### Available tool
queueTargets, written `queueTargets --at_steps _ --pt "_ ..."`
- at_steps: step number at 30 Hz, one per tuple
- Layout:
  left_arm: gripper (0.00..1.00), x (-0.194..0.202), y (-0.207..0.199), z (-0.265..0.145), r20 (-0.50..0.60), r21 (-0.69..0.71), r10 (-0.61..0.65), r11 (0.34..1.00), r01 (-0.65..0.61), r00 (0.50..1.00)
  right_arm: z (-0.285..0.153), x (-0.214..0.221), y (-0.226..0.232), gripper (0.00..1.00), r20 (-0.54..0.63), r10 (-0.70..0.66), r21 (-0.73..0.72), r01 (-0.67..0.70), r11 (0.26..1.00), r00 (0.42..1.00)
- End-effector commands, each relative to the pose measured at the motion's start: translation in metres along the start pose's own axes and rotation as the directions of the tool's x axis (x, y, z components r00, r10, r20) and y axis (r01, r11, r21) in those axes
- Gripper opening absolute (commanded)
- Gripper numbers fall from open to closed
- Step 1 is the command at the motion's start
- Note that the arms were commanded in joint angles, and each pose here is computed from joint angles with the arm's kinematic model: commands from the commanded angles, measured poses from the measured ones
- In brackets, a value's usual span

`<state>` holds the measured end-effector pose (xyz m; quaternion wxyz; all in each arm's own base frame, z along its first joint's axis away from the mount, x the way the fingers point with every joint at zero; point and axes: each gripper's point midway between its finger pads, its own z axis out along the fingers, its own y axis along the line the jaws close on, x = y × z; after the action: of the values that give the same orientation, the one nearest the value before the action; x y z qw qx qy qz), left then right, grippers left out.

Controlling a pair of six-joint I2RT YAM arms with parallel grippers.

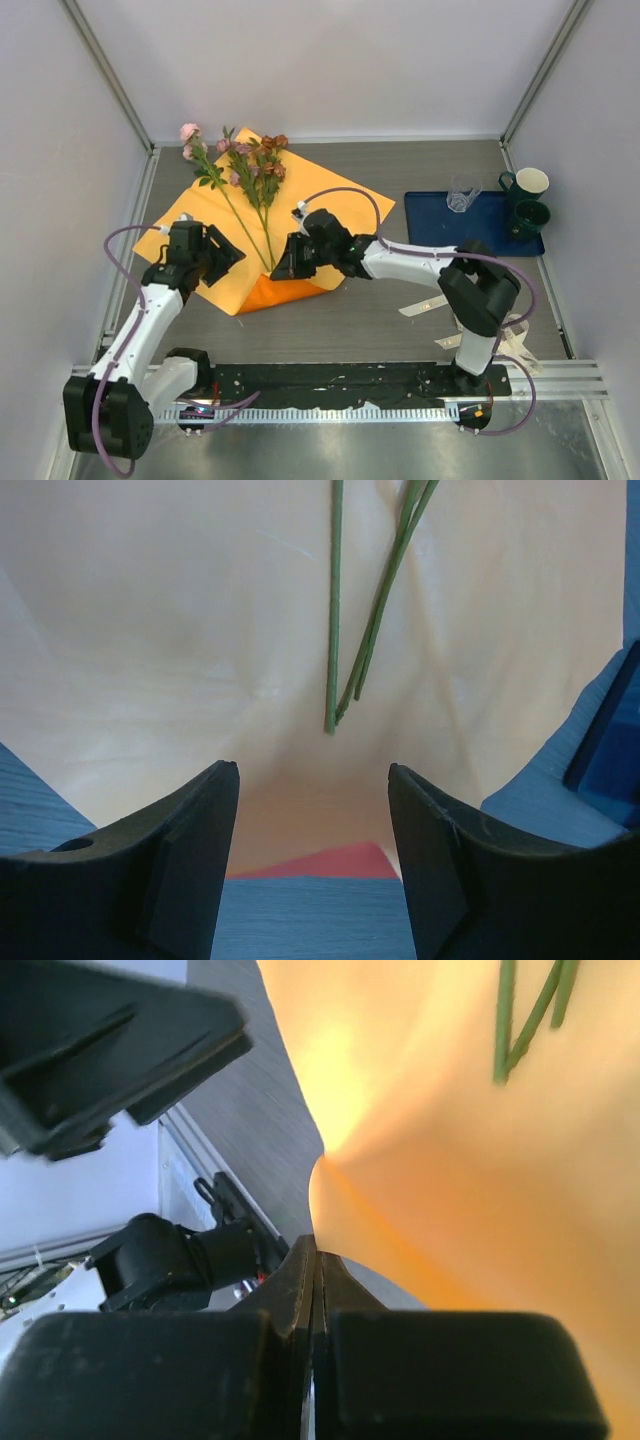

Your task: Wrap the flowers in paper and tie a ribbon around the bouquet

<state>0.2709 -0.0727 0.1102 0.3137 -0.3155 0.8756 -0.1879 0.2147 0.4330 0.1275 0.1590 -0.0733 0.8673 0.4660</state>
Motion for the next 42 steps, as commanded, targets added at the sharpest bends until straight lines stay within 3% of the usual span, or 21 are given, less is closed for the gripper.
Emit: queueTargets --at_steps 1,5,10,33,42 --pt "0.65 -0.006 0.001 -0.021 0.053 0.015 0.019 1.000 -0.020 0.998 0.011 -0.029 -0.009 0.00 -0.043 -0.074 0.003 0.074 0.997 0.996" --pt "0.65 -0.011 -0.004 -0.032 0.082 0.040 0.018 0.999 -0.022 0.996 0.027 -0.066 -0.007 0.00 -0.039 -0.155 0.007 0.155 0.988 0.987" --pt "0.65 -0.008 -0.007 -0.035 0.065 0.056 0.015 0.998 -0.018 0.998 0.043 -0.099 -0.022 0.00 -0.042 -0.160 -0.007 0.160 0.987 0.986" --pt "0.62 0.009 -0.004 -0.029 0.015 0.089 -0.015 0.996 0.013 1.000 0.085 -0.162 -0.043 0.00 -0.026 -0.309 -0.144 0.302 0.942 0.951" --pt "0.60 0.019 -0.002 -0.019 -0.022 0.102 -0.036 0.994 0.038 0.999 0.090 -0.178 -0.025 0.00 -0.006 -0.368 -0.255 0.354 0.900 0.930"
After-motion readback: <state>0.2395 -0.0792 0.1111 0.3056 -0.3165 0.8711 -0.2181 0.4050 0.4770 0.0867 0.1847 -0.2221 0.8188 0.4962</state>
